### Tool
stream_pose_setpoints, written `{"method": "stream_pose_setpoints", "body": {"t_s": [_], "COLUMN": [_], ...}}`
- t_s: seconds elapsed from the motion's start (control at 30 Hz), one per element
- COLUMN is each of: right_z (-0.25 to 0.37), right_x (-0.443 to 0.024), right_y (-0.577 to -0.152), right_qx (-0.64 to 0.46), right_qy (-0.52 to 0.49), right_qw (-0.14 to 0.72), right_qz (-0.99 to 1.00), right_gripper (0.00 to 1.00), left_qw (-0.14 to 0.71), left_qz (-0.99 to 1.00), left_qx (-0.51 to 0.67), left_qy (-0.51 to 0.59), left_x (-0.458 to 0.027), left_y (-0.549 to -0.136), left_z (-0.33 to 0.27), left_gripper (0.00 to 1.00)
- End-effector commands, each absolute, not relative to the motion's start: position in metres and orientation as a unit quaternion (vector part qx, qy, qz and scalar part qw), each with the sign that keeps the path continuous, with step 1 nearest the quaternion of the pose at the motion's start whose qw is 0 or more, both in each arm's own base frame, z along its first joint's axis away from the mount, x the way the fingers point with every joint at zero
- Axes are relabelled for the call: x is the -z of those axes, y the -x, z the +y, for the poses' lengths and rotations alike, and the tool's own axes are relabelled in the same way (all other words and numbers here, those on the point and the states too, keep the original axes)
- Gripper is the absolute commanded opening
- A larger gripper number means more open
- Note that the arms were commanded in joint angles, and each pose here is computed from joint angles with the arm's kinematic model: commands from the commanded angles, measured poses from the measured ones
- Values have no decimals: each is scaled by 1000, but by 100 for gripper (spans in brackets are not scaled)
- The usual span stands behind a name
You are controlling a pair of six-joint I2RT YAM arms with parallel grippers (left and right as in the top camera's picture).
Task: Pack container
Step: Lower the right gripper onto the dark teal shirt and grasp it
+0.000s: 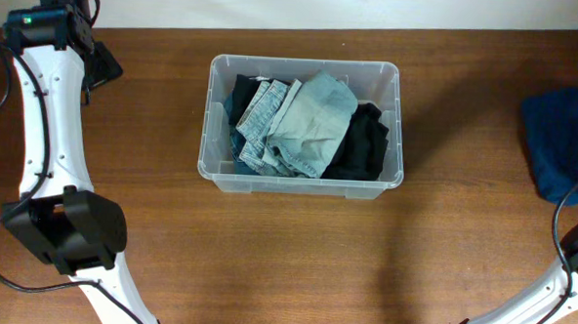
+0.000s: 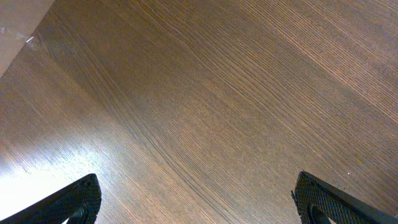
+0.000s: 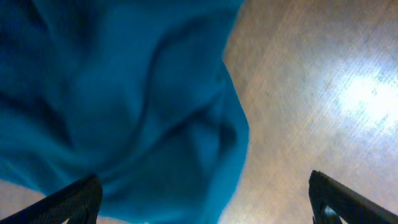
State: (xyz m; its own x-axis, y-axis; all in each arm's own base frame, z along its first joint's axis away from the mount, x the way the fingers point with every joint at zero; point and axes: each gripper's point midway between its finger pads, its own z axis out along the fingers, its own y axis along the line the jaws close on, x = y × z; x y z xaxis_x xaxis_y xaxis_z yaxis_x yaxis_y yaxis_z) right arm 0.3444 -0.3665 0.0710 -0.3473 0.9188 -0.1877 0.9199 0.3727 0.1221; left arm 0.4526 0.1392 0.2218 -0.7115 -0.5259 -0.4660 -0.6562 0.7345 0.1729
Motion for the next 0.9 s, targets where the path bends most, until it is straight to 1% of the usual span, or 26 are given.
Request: {"method": "stream_pose_setpoints", "body": {"t_s": [0.0,0.1,0.23,0.33,0.4,0.53,0.63,0.7,0.87], "right_z": [-362,-359,-354,-350,-343,-333,-331,-334,-337], "right_x": [-54,-52,-56,-58,-59,-60,-62,-63,-67], "right_y": [-356,-369,-394,-408,-418,-429,-436,-436,-446], "right_qx": [-30,-42,9,45,49,49,66,86,87], "right_qy": [-578,-562,-465,-417,-393,-379,-345,-338,-330], "right_qw": [115,129,153,159,166,171,176,175,195], "right_qz": [807,816,872,894,903,908,920,921,919], "right_gripper": [99,99,98,98,98,98,99,98,98], "left_qw": [196,196,196,196,196,196,196,196,196], "left_qz": [910,910,910,910,910,910,910,910,910], "left_qx": [-169,-169,-169,-169,-169,-169,-169,-169,-169], "left_qy": [325,325,325,325,325,325,325,325,325], "left_x": [-221,-221,-221,-221,-221,-221,-221,-221,-221], "left_y": [-452,-452,-452,-452,-452,-452,-452,-452,-452], "left_z": [141,141,141,141,141,141,141,141,141], "left_gripper": [99,99,99,99,99,99,99,99,99]}}
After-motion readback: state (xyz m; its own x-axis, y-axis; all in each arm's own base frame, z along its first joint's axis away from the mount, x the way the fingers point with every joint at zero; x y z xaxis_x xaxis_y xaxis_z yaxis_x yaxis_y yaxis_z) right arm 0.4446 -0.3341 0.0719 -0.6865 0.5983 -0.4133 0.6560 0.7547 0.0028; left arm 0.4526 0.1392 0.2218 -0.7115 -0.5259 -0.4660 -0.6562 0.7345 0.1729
